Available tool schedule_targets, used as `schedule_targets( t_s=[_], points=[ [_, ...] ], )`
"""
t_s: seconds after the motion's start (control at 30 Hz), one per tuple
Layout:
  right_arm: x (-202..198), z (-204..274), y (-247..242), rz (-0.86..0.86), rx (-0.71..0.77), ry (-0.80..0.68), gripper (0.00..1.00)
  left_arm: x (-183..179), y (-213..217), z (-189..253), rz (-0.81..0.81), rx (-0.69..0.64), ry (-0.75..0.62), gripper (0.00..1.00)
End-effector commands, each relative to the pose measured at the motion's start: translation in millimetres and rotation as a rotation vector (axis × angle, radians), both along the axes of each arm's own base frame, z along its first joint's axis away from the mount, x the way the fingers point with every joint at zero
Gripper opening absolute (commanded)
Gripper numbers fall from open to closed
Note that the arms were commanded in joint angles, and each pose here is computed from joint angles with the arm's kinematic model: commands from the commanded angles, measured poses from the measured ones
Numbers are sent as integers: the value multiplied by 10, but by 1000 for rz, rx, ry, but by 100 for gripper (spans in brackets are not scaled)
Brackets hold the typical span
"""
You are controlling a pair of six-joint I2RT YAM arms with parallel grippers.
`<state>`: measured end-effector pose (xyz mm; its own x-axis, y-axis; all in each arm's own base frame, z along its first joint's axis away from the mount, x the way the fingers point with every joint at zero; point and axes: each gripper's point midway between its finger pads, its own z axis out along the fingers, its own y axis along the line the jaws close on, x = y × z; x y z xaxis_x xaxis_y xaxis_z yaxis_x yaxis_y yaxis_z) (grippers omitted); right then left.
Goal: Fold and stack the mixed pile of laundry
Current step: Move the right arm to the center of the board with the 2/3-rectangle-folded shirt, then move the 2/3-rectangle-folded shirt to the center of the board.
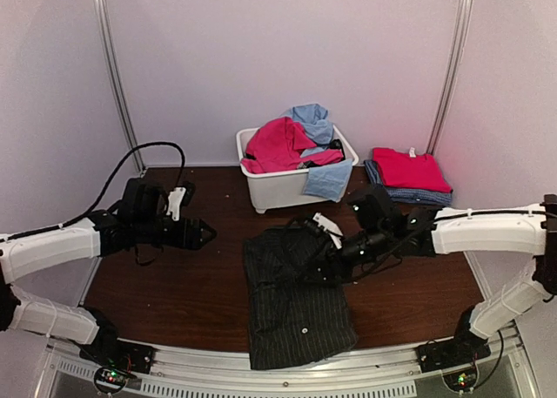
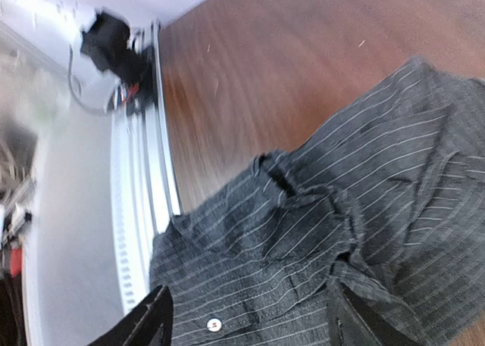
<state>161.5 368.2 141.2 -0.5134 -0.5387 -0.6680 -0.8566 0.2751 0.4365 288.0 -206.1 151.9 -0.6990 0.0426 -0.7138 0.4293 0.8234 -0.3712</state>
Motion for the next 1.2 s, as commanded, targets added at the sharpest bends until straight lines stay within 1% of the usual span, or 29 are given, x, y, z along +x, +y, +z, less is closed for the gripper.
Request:
schedule_targets(
  t_s=[0.0, 0.1, 0.13, 0.23, 0.37, 0.5, 0.57, 0.63, 0.7, 0.73, 0.83, 0.9, 0.97, 1.03, 1.17],
  points=[
    [266, 221, -329, -207, 81, 55, 73, -346, -455, -102, -209, -55, 4, 73],
    [427, -90, -723, -359, -15, 127, 73, -563, -693, -213, -306, -74, 43, 71],
    [420, -219, -836, -390, -38, 161, 72, -635, -779, -267, -336, -79, 63, 70],
    [407, -373, -983, -434, -33, 236, 72, -931, -1068, -337, -435, -110, 93, 69],
    [326, -541, -959, -424, -23, 313, 71, -1175, -1316, -455, -483, -169, 147, 69],
    [305, -596, -852, -397, 25, 370, 68, -1269, -1527, -549, -501, -200, 191, 68],
    [351, -561, -783, -384, 66, 366, 64, -1247, -1561, -580, -477, -225, 208, 64],
    [383, -587, -738, -378, 69, 374, 57, -1241, -1555, -620, -457, -240, 220, 57],
    [398, -650, -698, -370, 70, 388, 48, -1197, -1512, -688, -414, -223, 227, 46],
    [423, -657, -668, -366, 83, 389, 41, -1163, -1482, -731, -390, -205, 225, 40],
    [520, -743, -583, -366, 88, 399, 29, -1004, -1365, -917, -314, -132, 235, 22],
    [625, -828, -517, -371, 73, 399, 16, -850, -1281, -1042, -267, -94, 251, 12],
    [775, -878, -451, -390, 60, 380, 11, -666, -1208, -1088, -232, -91, 251, 4],
    [977, -868, -389, -414, 56, 348, 8, -458, -1114, -1096, -191, -88, 239, 0],
    [1432, -804, -369, -475, 67, 295, 6, -59, -972, -976, -138, -77, 180, 0]
  ],
)
